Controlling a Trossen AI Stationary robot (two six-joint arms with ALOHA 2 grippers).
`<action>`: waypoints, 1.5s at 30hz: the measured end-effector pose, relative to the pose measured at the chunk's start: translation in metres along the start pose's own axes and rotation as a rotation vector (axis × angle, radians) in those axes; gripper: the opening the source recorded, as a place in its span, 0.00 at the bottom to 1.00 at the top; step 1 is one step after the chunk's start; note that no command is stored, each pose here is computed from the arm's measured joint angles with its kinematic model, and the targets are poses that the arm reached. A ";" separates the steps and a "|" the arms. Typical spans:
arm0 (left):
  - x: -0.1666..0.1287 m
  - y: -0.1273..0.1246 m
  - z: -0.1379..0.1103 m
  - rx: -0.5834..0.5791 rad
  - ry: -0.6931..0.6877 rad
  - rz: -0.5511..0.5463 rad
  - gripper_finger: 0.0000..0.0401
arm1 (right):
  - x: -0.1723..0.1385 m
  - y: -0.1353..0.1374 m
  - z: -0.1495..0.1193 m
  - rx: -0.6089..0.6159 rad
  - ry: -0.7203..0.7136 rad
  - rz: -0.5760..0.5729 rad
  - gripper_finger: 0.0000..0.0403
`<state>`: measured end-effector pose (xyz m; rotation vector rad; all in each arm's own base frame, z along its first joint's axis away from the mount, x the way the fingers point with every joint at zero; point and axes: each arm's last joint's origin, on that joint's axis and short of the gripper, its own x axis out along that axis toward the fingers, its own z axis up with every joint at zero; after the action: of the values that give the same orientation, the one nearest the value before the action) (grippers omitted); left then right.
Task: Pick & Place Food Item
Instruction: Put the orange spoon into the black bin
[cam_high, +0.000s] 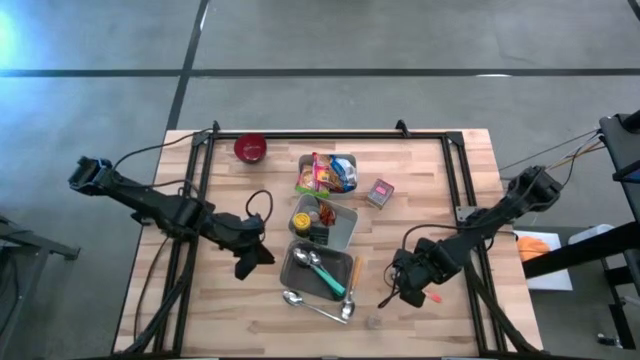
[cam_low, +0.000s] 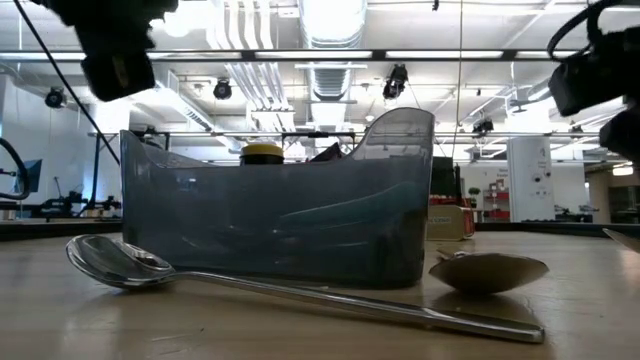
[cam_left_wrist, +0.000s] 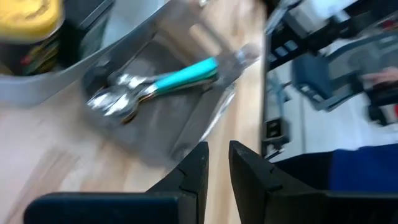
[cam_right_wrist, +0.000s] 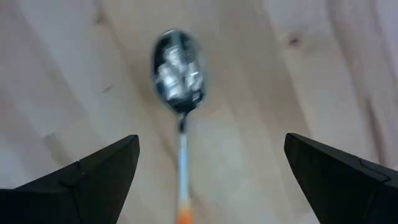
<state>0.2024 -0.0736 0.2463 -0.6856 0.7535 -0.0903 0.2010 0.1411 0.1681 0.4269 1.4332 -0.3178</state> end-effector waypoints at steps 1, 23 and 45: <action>0.000 -0.002 0.001 0.000 -0.014 -0.018 0.17 | 0.002 -0.002 0.000 -0.005 -0.007 -0.003 0.99; 0.000 -0.006 0.005 -0.023 -0.053 -0.061 0.17 | 0.028 -0.006 -0.005 -0.095 -0.063 0.011 0.80; 0.000 -0.003 0.004 -0.027 -0.043 -0.031 0.17 | 0.037 -0.001 -0.010 -0.107 -0.039 -0.020 0.05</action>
<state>0.2056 -0.0733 0.2504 -0.7231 0.7039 -0.0938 0.1962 0.1466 0.1301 0.3179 1.4096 -0.2630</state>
